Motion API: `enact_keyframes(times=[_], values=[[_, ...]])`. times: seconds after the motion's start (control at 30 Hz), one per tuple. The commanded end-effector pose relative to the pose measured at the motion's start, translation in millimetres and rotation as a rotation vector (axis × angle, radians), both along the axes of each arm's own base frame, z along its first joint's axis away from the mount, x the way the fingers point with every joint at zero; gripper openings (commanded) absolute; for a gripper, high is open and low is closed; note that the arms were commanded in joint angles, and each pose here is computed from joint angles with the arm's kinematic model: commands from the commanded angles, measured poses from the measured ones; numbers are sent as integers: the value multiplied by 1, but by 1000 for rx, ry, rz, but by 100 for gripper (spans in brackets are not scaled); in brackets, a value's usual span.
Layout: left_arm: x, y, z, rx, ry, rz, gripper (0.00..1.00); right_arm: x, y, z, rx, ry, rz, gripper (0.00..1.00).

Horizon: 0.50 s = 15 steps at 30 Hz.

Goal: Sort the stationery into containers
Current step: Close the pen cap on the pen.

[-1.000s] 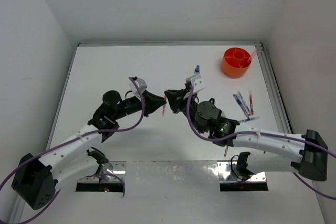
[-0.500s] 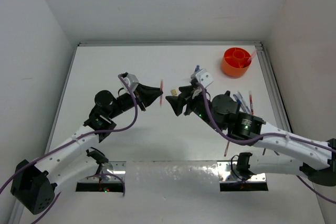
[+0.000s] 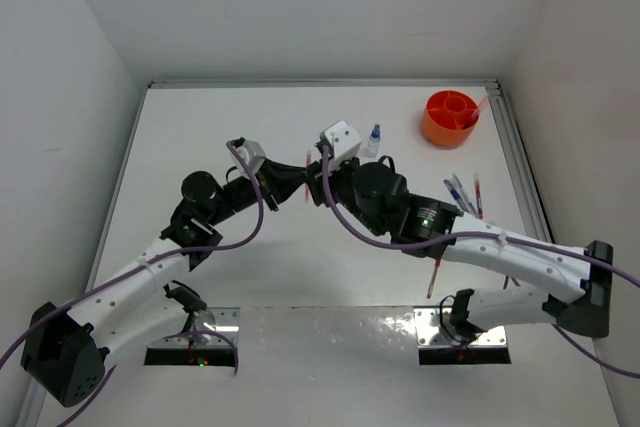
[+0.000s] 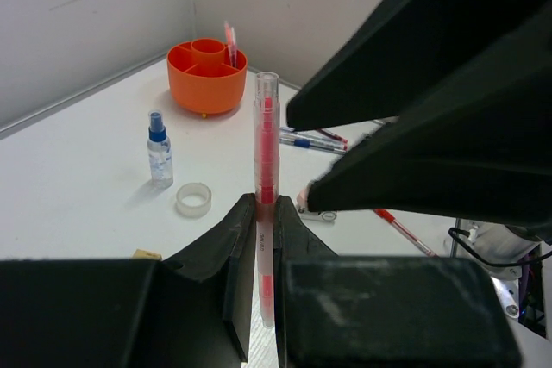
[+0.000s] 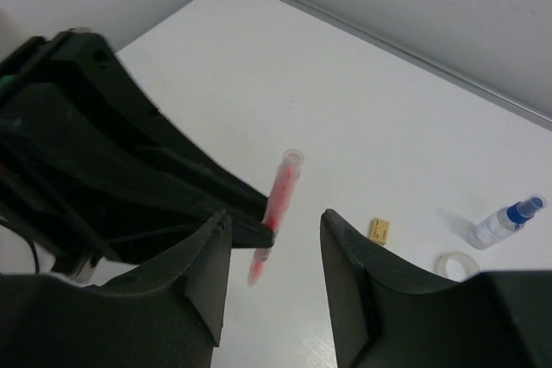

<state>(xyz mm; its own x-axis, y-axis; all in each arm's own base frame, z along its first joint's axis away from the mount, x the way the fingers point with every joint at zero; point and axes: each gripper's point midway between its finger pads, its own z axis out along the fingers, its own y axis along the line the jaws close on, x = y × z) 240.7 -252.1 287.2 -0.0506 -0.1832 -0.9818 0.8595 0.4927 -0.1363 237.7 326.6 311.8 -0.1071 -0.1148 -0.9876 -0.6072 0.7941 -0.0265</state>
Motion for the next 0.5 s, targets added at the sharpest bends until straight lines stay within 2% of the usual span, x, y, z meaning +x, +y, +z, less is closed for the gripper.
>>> enact_keyframes(times=[0.0, 0.47], values=[[-2, 0, 34, -51, -89, -4, 0, 17, -2, 43, 152, -28, -57, 44], [3, 1, 38, -64, -107, 17, 0, 37, 7, 11, 225, 85, -29, 33]])
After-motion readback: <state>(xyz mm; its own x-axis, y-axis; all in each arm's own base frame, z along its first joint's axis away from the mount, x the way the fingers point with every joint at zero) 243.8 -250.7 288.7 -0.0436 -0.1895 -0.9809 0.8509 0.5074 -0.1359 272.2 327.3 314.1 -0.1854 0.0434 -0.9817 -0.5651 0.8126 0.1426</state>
